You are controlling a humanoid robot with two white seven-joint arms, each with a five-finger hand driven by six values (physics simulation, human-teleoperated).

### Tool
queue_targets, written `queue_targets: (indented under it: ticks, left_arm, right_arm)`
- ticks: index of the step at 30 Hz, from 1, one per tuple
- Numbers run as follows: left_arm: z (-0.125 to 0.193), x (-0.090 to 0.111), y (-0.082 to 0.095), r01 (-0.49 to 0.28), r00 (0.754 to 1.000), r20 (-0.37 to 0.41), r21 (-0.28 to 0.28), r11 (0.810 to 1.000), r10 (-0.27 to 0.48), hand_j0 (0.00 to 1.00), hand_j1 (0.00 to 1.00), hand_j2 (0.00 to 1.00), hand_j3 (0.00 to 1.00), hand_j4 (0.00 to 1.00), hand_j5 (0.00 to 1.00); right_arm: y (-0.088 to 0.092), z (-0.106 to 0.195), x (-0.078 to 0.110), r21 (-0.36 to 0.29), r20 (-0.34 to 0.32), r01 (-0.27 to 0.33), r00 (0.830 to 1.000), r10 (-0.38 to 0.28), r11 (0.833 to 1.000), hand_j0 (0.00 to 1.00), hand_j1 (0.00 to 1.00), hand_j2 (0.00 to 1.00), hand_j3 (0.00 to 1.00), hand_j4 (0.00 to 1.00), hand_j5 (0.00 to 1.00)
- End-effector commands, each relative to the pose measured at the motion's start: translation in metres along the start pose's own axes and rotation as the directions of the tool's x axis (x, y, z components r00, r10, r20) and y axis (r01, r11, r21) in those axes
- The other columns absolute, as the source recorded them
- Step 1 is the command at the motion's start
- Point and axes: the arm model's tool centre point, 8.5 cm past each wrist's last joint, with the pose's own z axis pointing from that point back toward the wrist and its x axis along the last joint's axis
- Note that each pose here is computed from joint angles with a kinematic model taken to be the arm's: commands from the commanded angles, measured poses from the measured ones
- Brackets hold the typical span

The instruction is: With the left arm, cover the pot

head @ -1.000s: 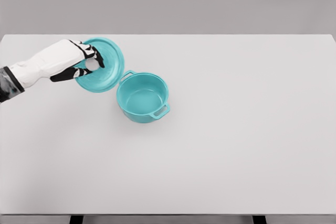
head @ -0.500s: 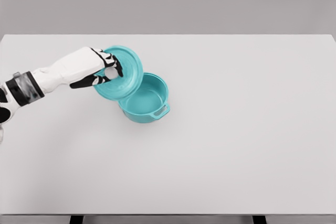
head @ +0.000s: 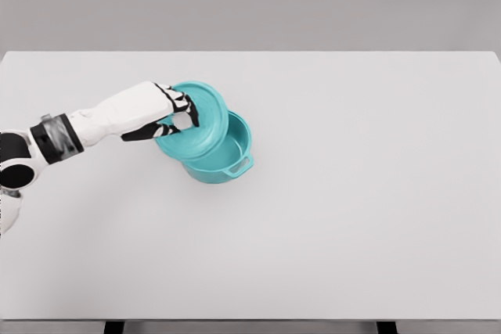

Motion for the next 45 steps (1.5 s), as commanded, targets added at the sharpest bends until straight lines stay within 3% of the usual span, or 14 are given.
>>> queue_targets:
  ticks: [1, 32, 45]
  left_arm:
    - [-0.005, 0.002, -0.003, -0.009, 1.000, 0.005, 0.002, 1.000, 0.009, 0.46, 0.46, 0.46, 0.46, 0.46, 0.46]
    - [-0.034, 0.016, -0.021, -0.003, 0.999, 0.032, -0.024, 1.000, 0.004, 0.47, 0.47, 0.47, 0.47, 0.47, 0.47]
    - [-0.039, 0.015, -0.026, -0.004, 1.000, 0.024, -0.034, 0.999, 0.005, 0.55, 0.55, 0.55, 0.55, 0.55, 0.55]
  right_arm:
    - [0.000, 0.000, 0.000, 0.000, -0.001, 0.000, 1.000, 0.000, 1.000, 1.00, 1.00, 1.00, 1.00, 1.00, 1.00]
    - [0.000, 0.000, 0.000, 0.000, 0.001, 0.000, 1.000, 0.000, 1.000, 1.00, 1.00, 1.00, 1.00, 1.00, 1.00]
    - [0.000, 0.000, 0.000, 0.000, 0.001, 0.000, 1.000, 0.000, 1.000, 1.00, 1.00, 1.00, 1.00, 1.00, 1.00]
